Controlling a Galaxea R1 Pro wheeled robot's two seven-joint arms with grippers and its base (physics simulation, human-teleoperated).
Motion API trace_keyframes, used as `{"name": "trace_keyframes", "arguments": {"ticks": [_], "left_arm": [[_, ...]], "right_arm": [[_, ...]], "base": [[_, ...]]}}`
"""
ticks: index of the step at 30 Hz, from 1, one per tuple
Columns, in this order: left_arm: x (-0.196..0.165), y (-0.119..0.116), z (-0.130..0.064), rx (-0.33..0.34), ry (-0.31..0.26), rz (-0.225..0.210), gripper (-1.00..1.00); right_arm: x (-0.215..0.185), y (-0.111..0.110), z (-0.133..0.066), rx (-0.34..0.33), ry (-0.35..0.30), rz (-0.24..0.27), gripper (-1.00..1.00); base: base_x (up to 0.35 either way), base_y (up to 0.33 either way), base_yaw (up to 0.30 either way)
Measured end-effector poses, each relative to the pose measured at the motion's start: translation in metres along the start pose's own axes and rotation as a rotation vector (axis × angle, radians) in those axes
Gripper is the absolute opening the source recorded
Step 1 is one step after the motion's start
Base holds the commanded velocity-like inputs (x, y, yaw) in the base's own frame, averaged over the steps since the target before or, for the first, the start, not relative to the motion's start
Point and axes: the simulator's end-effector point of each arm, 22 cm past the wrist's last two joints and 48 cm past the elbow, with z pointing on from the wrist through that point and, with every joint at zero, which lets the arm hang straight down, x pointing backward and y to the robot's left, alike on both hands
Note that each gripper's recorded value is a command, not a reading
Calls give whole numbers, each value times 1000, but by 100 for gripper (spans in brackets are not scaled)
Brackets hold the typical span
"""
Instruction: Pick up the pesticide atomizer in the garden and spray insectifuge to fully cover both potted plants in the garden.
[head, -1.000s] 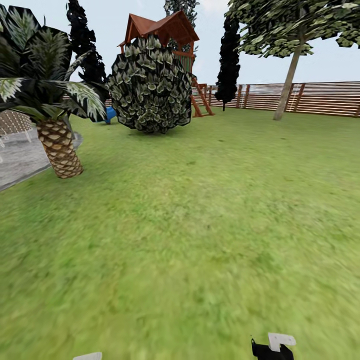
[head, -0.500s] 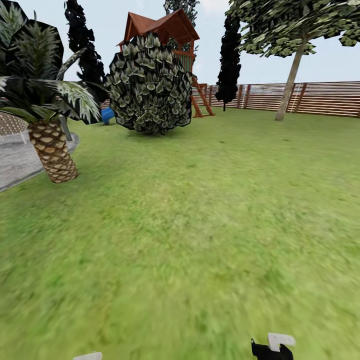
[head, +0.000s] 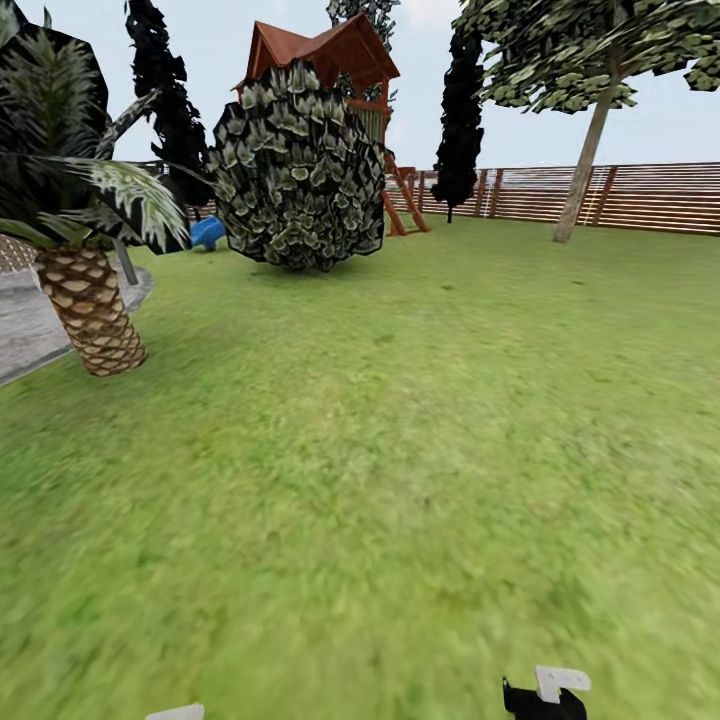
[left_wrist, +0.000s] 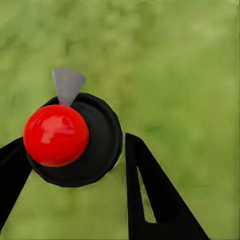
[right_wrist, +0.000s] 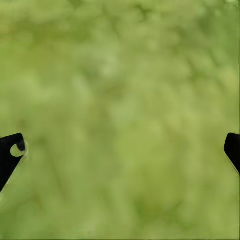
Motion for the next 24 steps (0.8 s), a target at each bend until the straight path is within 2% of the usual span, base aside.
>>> {"name": "trace_keyframes", "arguments": {"ticks": [24], "left_arm": [[0,0,0,1,-1,1,-100]], "right_arm": [[-1,0,0,3,-2,4,100]], "base": [[339,0,0]]}}
